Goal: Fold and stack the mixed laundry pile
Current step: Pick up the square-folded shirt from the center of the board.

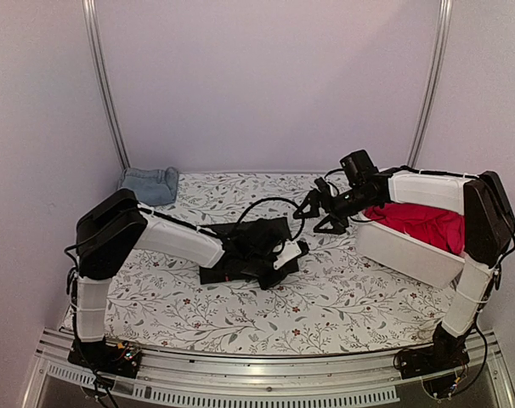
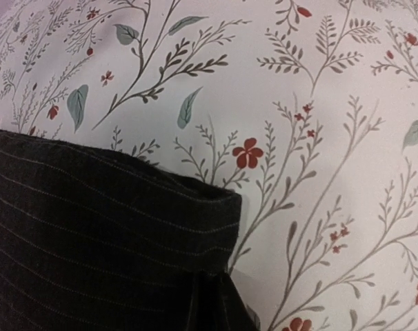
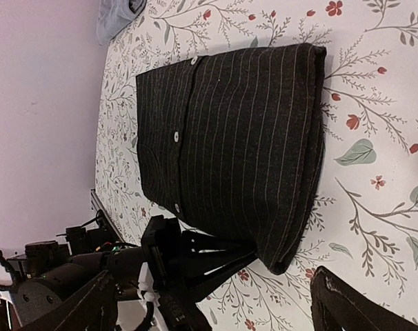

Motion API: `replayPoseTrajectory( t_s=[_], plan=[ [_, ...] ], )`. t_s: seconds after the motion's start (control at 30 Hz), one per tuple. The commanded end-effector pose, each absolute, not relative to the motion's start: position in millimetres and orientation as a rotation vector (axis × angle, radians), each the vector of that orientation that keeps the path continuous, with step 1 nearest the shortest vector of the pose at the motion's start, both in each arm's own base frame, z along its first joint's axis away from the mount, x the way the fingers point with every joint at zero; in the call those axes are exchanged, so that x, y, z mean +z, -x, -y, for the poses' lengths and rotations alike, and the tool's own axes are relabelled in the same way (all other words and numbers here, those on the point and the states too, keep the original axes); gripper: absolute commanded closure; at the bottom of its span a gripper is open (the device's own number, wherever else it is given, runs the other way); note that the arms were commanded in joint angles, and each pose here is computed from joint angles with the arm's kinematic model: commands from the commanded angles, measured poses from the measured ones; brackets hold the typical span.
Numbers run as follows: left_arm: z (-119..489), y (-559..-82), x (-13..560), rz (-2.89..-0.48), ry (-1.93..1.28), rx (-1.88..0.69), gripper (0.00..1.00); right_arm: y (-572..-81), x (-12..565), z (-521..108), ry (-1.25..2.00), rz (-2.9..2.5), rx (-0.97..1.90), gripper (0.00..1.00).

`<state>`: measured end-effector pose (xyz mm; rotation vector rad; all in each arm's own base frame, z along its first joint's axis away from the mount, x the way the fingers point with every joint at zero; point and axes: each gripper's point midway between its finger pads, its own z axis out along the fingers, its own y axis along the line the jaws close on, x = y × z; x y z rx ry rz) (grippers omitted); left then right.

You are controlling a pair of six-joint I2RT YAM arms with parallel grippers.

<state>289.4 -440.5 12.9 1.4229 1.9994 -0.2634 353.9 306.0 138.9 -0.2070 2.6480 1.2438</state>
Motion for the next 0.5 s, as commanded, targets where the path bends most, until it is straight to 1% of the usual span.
replayPoseTrajectory(
  t_s=[0.0, 0.03, 0.1, 0.2, 0.33, 0.47],
  plan=[
    [413.7, -281.0, 40.6, -2.027, -1.314, -0.465, 0.98, -358.9, 133.8, -312.2, 0.183, -2.659, 1.227, 0.03],
    [412.2, -282.2, 54.6, -2.001, -1.271, -0.508, 1.00, -359.1, 132.9, -317.4, 0.174, -2.663, 1.239, 0.03],
    [405.9, -289.0, 72.1, -2.001, -1.170, -0.596, 1.00, -358.0, 134.3, -330.7, 0.179, -2.653, 1.286, 0.02],
    [406.6, -291.3, 84.1, -2.008, -1.105, -0.722, 1.00, -354.3, 132.4, -350.2, 0.135, -2.666, 1.381, 0.01],
    [404.6, -293.9, 90.8, -2.013, -1.053, -0.757, 1.00, -362.3, 117.0, -355.6, 0.079, -2.714, 1.345, 0.01],
    [401.6, -301.2, 103.6, -1.990, -0.999, -0.774, 1.00, -364.4, 107.4, -365.3, -0.030, -2.738, 1.447, 0.01]
  ],
)
